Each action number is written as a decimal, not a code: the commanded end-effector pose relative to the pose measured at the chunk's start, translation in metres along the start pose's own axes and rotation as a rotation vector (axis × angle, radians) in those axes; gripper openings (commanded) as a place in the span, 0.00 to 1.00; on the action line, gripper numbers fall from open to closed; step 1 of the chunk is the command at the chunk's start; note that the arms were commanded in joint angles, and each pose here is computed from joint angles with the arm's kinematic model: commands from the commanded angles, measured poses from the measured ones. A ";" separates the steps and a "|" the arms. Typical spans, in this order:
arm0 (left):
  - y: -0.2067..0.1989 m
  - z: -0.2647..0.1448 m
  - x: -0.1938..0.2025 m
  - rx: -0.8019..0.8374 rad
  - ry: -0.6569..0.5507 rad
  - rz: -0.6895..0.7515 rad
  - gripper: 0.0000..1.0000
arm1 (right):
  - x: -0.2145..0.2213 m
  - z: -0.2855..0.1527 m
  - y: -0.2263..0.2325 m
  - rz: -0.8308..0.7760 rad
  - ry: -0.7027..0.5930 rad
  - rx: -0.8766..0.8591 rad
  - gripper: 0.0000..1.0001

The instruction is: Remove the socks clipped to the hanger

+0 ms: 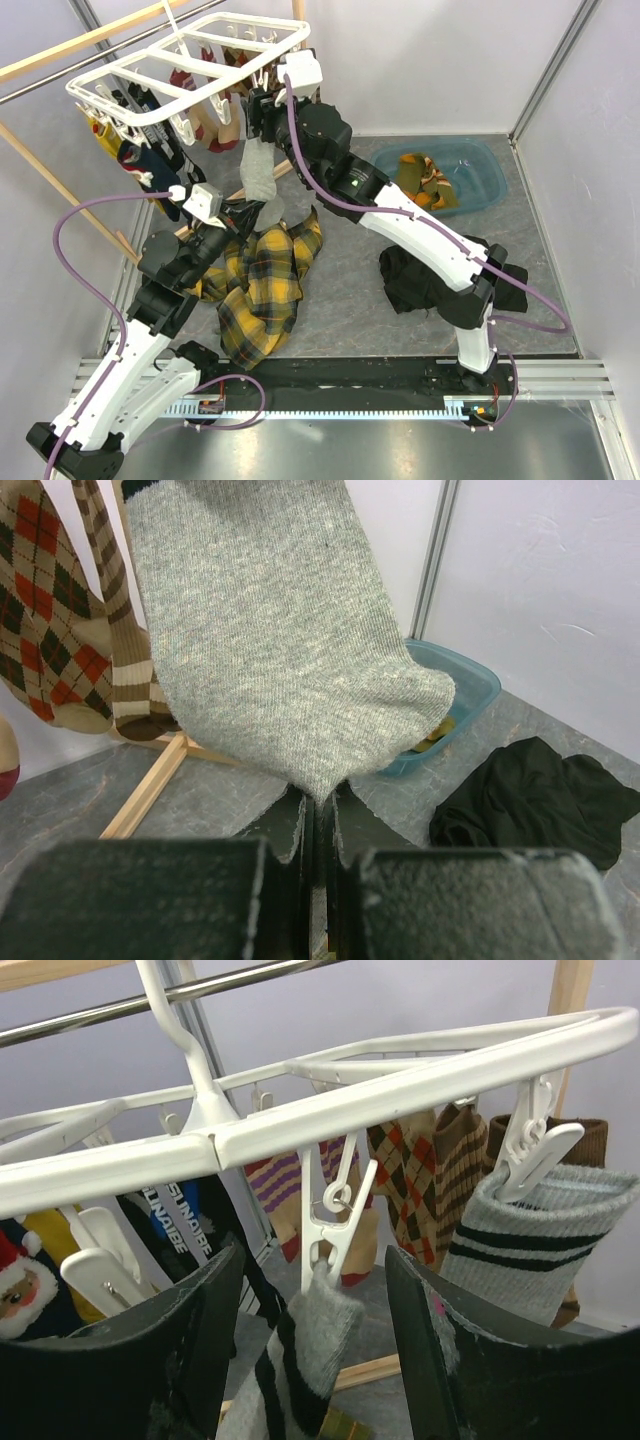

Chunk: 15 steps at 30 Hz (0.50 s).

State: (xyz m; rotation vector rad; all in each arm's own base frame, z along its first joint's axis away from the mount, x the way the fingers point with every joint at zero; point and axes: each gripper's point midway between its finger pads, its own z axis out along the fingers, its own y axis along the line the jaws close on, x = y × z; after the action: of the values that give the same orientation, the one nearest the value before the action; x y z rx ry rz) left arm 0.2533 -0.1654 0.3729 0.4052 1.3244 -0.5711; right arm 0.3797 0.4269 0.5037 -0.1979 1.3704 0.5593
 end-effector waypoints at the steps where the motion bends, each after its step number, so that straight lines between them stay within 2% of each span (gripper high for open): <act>1: -0.002 -0.001 -0.012 0.014 -0.048 0.024 0.02 | -0.037 0.002 -0.001 0.013 -0.106 0.039 0.66; 10: -0.003 -0.002 -0.012 0.015 -0.049 0.025 0.02 | -0.041 0.011 0.000 -0.023 -0.146 0.049 0.57; 12: -0.002 -0.002 -0.012 0.014 -0.051 0.026 0.02 | -0.041 0.012 0.000 -0.020 -0.152 0.051 0.51; 13: -0.002 -0.002 -0.012 0.012 -0.051 0.025 0.02 | -0.042 0.012 0.000 -0.019 -0.155 0.051 0.42; 15: -0.002 -0.002 -0.013 0.011 -0.053 0.026 0.02 | -0.042 0.013 0.000 -0.020 -0.160 0.056 0.30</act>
State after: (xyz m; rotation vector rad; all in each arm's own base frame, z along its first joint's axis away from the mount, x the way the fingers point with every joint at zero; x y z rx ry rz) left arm 0.2521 -0.1655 0.3709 0.4083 1.3254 -0.5733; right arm 0.3904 0.4278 0.5229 -0.1580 1.2895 0.5003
